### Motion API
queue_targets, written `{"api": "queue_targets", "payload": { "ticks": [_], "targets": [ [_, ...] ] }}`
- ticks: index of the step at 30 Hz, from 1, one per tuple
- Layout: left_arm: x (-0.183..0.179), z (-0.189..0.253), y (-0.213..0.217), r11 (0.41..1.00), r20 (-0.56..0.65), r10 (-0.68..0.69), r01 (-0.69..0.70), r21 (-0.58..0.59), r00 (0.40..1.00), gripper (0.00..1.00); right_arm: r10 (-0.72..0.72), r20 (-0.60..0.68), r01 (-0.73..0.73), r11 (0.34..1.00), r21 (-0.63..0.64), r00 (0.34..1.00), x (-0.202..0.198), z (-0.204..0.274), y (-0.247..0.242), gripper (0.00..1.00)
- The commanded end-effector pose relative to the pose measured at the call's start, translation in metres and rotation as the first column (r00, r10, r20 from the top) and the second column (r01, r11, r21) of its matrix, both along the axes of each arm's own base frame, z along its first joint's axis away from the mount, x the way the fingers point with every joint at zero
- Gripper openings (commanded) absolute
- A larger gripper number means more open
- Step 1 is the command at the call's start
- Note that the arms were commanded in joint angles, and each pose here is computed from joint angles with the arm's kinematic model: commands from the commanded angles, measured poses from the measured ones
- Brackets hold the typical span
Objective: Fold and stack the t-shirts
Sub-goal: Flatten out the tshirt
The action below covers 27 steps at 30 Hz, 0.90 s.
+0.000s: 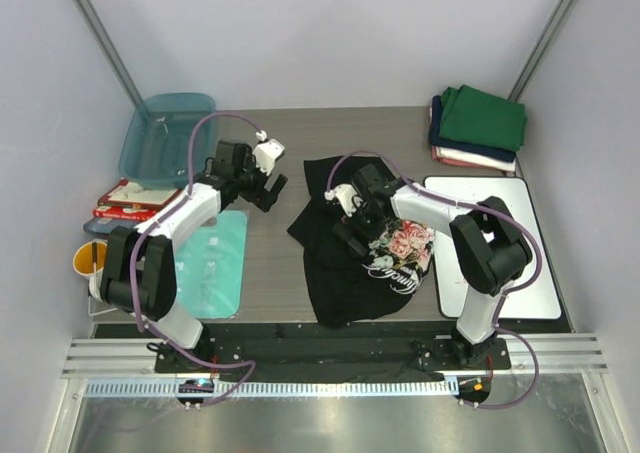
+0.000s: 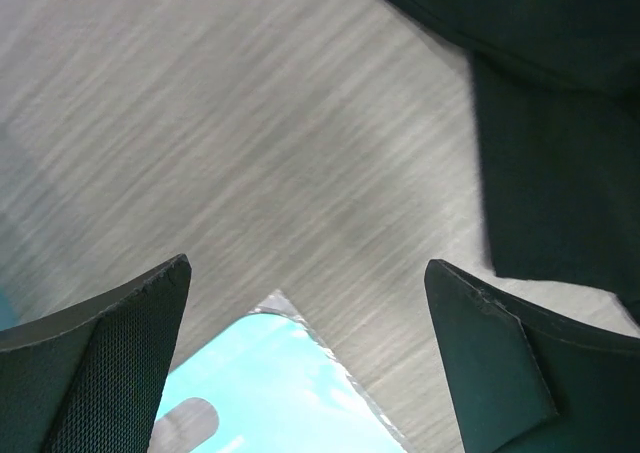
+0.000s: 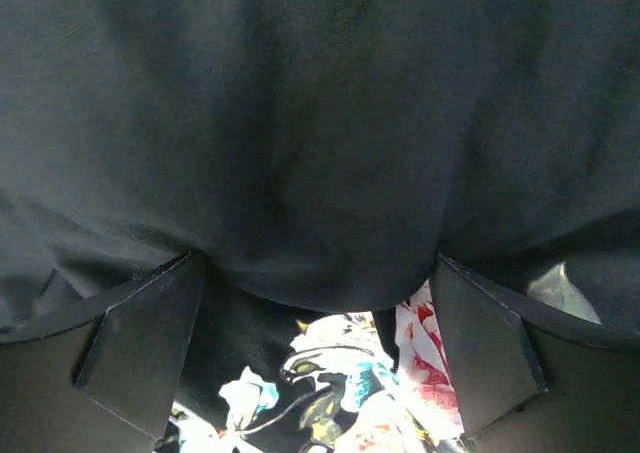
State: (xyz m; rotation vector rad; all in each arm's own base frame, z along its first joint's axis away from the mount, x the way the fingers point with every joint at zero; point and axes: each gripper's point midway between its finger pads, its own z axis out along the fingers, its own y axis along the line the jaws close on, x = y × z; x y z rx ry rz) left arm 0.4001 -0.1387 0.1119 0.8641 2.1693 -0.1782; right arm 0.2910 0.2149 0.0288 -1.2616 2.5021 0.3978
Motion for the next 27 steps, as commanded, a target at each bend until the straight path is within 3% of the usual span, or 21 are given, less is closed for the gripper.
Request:
{"api": "queue_targets", "payload": {
  "ticks": [1, 2, 3, 4, 5, 7, 11, 13, 14, 15, 19, 20, 22, 23, 25, 26, 27],
  "targets": [
    [0.021, 0.034, 0.007, 0.998, 0.125, 0.011, -0.003, -0.062, 0.992, 1.00, -0.024, -0.017, 0.022, 0.994, -0.105, 1.000, -0.012, -0.021, -0.008, 0.89],
    [0.022, 0.035, 0.010, 0.998, 0.127, 0.015, -0.007, -0.064, 0.992, 1.00, -0.037, -0.012, 0.035, 0.990, -0.136, 0.999, -0.009, -0.031, -0.012, 0.78],
    [0.021, 0.034, 0.012, 0.998, 0.127, 0.015, -0.007, -0.063, 0.992, 1.00, -0.047, 0.017, 0.049, 0.987, -0.155, 0.999, 0.000, -0.033, -0.013, 0.60],
    [0.022, 0.034, 0.016, 0.998, 0.131, 0.023, -0.015, -0.063, 0.991, 1.00, -0.049, 0.072, 0.064, 0.974, -0.217, 0.996, 0.011, -0.036, -0.024, 0.24],
    [0.024, 0.036, 0.018, 0.998, 0.140, 0.027, -0.018, -0.064, 0.990, 1.00, -0.049, 0.127, 0.081, 0.963, -0.258, 0.991, 0.022, -0.037, -0.030, 0.12],
    [0.026, 0.037, 0.026, 0.997, 0.146, 0.046, -0.037, -0.065, 0.988, 1.00, 0.007, 0.292, 0.092, 0.941, -0.326, 0.956, 0.055, -0.027, -0.039, 0.01],
    [0.031, 0.039, 0.042, 0.994, 0.160, 0.089, -0.078, -0.072, 0.983, 1.00, 0.176, 0.560, 0.082, 0.911, -0.404, 0.810, 0.104, 0.005, -0.030, 0.01],
    [0.034, 0.038, 0.052, 0.991, 0.169, 0.117, -0.105, -0.078, 0.979, 1.00, 0.222, 0.714, 0.062, 0.935, -0.348, 0.664, 0.126, 0.041, 0.003, 0.01],
    [0.034, 0.037, 0.055, 0.990, 0.172, 0.128, -0.116, -0.078, 0.977, 1.00, 0.323, 0.730, 0.005, 0.913, -0.408, 0.602, 0.126, 0.045, 0.010, 0.01],
    [0.034, 0.032, 0.060, 0.989, 0.172, 0.140, -0.129, -0.070, 0.975, 1.00, 0.313, 0.810, 0.014, 0.930, -0.368, 0.497, 0.136, 0.069, 0.026, 0.01],
    [0.042, 0.027, 0.077, 0.982, 0.215, 0.186, -0.179, -0.051, 0.959, 1.00, 0.471, 0.849, -0.069, 0.880, -0.469, 0.240, 0.119, 0.090, 0.080, 0.01],
    [0.043, 0.026, 0.080, 0.982, 0.215, 0.189, -0.182, -0.051, 0.958, 1.00, 0.502, 0.856, -0.067, 0.865, -0.498, 0.124, 0.118, 0.105, 0.092, 0.01],
    [0.045, 0.017, 0.088, 0.977, 0.199, 0.212, -0.208, -0.042, 0.957, 1.00, 0.578, 0.815, -0.096, 0.814, -0.573, 0.035, 0.101, 0.093, 0.101, 0.01],
    [0.046, 0.016, 0.091, 0.975, 0.196, 0.224, -0.219, -0.044, 0.955, 1.00, 0.559, 0.829, -0.100, 0.823, -0.559, -0.035, 0.089, 0.096, 0.118, 0.02],
    [0.048, 0.011, 0.099, 0.970, 0.181, 0.244, -0.238, -0.050, 0.953, 1.00, 0.530, 0.843, -0.094, 0.838, -0.537, -0.087, 0.078, 0.104, 0.129, 0.08],
    [0.047, 0.011, 0.098, 0.970, 0.175, 0.243, -0.236, -0.062, 0.954, 1.00, 0.455, 0.882, -0.091, 0.880, -0.467, -0.126, 0.068, 0.123, 0.141, 0.19],
    [0.047, 0.011, 0.099, 0.968, 0.171, 0.249, -0.240, -0.070, 0.953, 1.00, 0.373, 0.922, -0.044, 0.924, -0.379, -0.107, 0.070, 0.139, 0.139, 0.38]
  ]
}}
